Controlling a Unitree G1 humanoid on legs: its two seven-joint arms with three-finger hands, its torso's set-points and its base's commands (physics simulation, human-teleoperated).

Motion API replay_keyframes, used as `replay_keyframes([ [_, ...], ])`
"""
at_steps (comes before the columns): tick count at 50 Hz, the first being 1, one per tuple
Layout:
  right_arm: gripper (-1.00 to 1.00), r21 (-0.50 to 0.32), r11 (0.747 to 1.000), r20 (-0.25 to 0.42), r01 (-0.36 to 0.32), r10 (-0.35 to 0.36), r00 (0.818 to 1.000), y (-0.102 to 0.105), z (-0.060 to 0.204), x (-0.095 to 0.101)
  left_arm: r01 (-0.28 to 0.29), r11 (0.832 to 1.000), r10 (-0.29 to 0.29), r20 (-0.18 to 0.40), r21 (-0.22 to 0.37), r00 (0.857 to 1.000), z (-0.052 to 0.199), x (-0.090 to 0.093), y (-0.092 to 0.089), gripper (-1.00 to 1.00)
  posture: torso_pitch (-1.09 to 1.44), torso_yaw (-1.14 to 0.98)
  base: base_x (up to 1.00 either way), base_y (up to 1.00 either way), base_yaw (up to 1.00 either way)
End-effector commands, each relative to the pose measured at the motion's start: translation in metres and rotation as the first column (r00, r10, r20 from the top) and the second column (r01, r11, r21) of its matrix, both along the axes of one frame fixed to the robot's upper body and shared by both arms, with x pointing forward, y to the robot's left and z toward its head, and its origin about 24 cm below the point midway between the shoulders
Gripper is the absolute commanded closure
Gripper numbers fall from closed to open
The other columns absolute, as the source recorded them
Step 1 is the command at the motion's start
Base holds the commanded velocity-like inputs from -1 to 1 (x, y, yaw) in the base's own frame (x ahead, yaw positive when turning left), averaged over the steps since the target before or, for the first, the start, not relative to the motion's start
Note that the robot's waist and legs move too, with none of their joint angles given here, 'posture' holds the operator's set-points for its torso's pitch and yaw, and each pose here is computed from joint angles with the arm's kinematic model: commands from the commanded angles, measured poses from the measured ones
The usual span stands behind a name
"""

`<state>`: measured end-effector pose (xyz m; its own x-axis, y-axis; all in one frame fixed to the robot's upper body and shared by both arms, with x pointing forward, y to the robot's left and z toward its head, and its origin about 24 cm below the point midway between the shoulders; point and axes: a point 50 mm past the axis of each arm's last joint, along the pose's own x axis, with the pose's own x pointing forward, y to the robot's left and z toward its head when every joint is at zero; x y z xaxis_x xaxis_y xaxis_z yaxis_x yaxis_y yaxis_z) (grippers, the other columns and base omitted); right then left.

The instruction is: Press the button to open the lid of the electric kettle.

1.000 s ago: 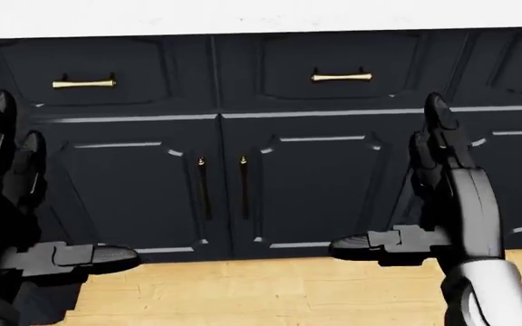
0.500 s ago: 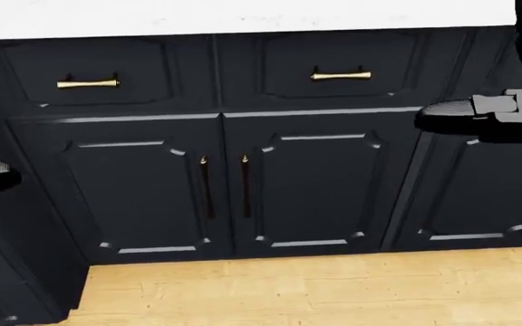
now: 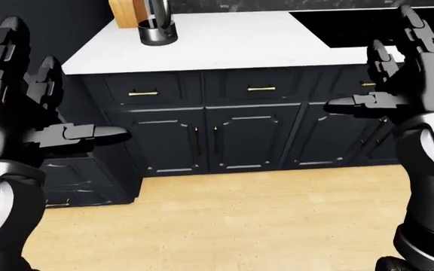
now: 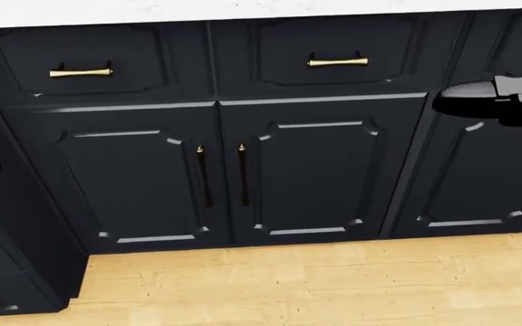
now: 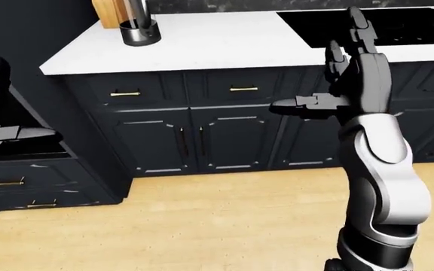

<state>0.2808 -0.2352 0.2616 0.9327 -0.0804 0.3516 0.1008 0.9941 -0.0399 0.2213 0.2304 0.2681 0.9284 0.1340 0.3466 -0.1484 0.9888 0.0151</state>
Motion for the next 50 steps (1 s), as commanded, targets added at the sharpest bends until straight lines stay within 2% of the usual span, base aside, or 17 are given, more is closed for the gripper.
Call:
replay_keyframes([
  [1, -1.00, -0.020, 1.000, 0.086, 0.000, 0.001, 0.996, 0.001, 0.017, -0.007, -0.008, 1.000, 0.007, 0.068, 0.012, 0.998, 0.010, -0.005, -0.001, -1.00, 0.00, 0.00, 0.03, 0.00, 0.00],
  [25, -1.00, -0.021, 1.000, 0.093, -0.018, 0.020, 0.995, 0.003, 0.024, -0.010, -0.008, 1.000, 0.007, 0.071, 0.013, 0.997, 0.012, -0.006, -0.001, -1.00, 0.00, 0.00, 0.08, 0.01, 0.00],
  [32, -1.00, -0.002, 0.999, 0.081, -0.040, 0.040, 0.996, 0.005, 0.026, -0.012, -0.007, 1.000, 0.006, 0.069, 0.012, 0.998, 0.012, -0.006, -0.001, -1.00, 0.00, 0.00, 0.10, 0.17, 0.00],
  [50, -1.00, 0.008, 0.999, 0.080, -0.043, 0.042, 0.996, 0.005, 0.028, -0.013, -0.006, 1.000, 0.005, 0.070, 0.010, 0.998, 0.012, -0.006, -0.001, -1.00, 0.00, 0.00, 0.10, 0.20, 0.00],
])
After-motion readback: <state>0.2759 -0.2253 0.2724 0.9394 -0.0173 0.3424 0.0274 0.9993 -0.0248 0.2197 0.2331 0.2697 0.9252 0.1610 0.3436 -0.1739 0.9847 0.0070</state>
